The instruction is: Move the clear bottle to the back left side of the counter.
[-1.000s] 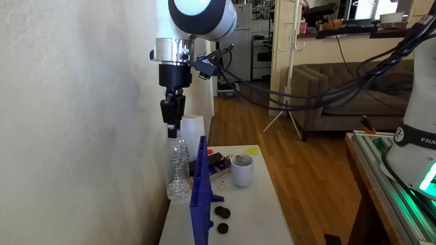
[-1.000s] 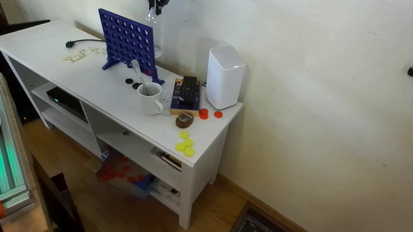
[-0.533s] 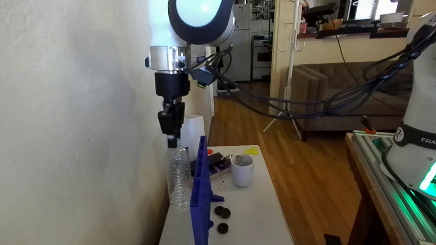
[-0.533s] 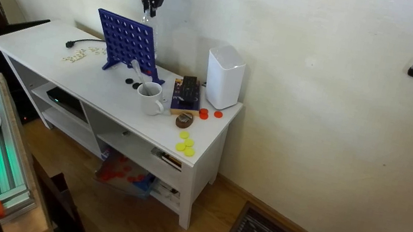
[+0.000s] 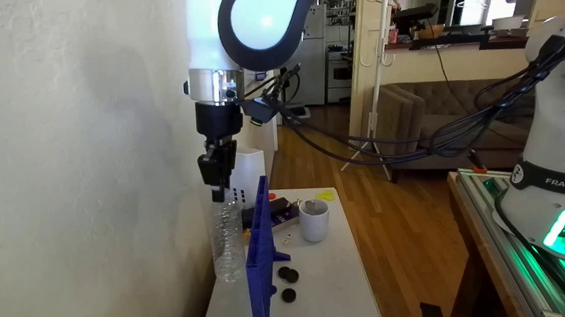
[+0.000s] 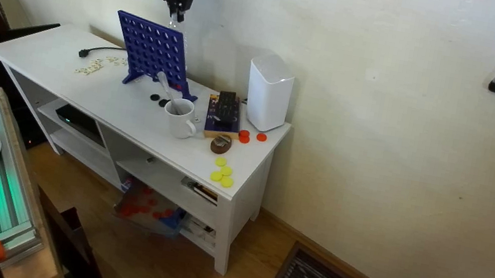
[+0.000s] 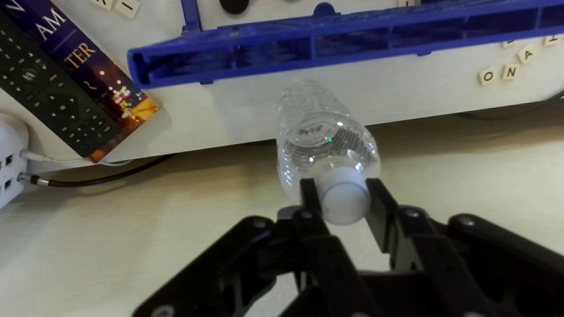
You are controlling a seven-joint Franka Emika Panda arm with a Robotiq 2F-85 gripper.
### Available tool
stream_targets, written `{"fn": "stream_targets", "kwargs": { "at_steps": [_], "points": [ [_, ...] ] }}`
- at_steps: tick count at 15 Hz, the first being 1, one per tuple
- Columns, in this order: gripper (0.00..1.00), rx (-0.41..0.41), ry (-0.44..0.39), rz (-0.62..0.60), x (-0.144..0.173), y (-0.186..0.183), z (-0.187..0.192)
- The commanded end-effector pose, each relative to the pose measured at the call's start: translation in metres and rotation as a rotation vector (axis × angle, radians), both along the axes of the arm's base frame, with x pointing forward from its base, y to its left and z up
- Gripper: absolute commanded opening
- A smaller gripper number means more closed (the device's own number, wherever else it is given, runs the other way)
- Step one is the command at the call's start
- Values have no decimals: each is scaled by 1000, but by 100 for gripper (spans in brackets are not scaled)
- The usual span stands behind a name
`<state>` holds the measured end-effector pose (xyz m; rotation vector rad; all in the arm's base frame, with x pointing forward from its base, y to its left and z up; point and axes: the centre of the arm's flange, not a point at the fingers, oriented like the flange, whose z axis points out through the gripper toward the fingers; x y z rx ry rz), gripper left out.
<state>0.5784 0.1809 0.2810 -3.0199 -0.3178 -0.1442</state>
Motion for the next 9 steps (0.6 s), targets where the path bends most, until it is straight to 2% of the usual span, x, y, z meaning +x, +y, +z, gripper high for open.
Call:
{"fn": "stream_targets", "kwargs": {
  "at_steps": [1, 9],
  "points": [
    [8, -14, -30, -11, 5, 16, -14],
    [8, -17, -3, 7, 2, 28, -44]
  ]
}}
